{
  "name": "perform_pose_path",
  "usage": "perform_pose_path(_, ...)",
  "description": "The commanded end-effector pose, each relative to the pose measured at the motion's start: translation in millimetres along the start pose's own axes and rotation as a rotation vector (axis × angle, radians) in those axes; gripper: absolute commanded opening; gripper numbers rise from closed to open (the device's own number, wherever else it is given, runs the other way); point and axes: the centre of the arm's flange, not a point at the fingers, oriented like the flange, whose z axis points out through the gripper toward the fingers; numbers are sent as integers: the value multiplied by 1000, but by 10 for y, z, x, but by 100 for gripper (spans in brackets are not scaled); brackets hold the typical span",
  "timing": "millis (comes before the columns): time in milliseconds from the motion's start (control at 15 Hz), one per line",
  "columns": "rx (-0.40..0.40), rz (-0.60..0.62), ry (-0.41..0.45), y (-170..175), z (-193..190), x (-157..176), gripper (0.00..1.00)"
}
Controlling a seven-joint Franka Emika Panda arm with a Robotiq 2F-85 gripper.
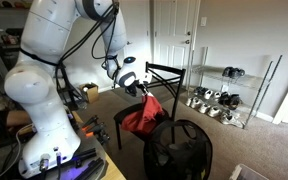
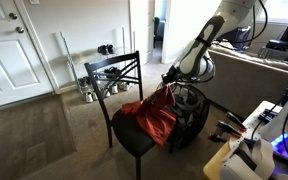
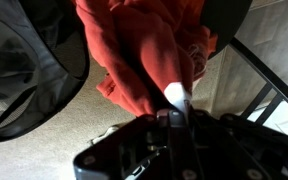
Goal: Put the red shirt in the laundry bag
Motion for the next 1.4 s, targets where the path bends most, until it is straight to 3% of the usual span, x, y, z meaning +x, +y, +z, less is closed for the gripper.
perform_pose_path(0, -38, 92, 60, 21, -415, -89, 1)
perform_pose_path(267, -29, 257, 164, 56, -690, 16, 1)
perform_pose_path(600, -85, 418, 274, 219, -974, 246, 1)
perform_pose_path(733, -44, 401, 227, 271, -902, 266, 1)
perform_pose_path(1200, 35, 378, 68, 196, -15, 167, 1)
perform_pose_path(1267, -2, 357, 88, -27, -341, 247, 1)
perform_pose_path(1333, -1, 365, 76, 10, -250, 242, 3)
